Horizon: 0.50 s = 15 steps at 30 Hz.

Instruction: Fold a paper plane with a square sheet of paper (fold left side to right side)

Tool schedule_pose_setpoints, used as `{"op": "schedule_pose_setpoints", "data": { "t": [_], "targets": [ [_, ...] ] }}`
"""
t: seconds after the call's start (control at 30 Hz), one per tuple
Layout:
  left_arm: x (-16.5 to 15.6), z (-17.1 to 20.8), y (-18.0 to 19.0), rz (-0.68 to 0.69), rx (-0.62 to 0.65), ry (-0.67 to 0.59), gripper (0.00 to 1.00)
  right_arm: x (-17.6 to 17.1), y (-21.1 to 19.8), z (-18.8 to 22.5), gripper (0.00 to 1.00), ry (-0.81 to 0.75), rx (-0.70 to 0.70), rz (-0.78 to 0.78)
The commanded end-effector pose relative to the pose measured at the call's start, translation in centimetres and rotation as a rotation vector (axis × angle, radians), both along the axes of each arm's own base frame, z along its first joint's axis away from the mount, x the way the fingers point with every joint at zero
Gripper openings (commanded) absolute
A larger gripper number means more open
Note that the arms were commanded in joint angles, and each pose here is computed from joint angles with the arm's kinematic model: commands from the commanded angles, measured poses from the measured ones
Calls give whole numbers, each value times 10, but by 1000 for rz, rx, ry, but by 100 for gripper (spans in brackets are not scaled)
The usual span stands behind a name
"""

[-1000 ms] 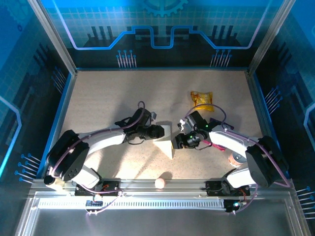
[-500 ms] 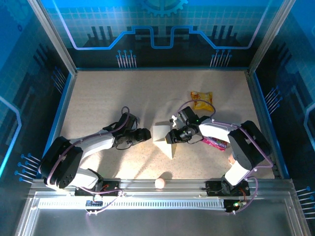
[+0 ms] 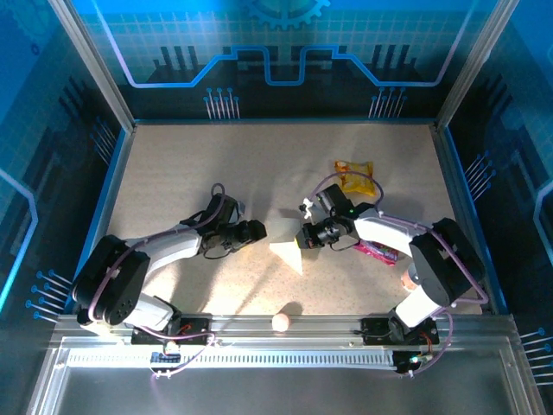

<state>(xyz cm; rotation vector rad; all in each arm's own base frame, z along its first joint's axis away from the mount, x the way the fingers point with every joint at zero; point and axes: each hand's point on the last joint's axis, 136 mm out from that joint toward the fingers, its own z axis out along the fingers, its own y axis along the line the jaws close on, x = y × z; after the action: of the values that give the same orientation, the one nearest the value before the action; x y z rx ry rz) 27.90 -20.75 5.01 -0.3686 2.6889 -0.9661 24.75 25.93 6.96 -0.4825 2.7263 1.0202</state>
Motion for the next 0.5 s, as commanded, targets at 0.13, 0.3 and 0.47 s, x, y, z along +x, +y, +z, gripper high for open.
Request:
{"op": "schedule_pose_setpoints", "data": {
  "t": [0.13,0.3,0.47],
  "targets": [
    [23,11,-25,-45,-80,8,63,-3,-11,11,0,-16,21,-21],
    [35,6,-38,-61,-113,33,59,-5,-13,13,0,-17,26,-27],
    [44,0,-55,-90,-140,59,53,-6,-14,12,0,-11,29,-28]
  ]
}}
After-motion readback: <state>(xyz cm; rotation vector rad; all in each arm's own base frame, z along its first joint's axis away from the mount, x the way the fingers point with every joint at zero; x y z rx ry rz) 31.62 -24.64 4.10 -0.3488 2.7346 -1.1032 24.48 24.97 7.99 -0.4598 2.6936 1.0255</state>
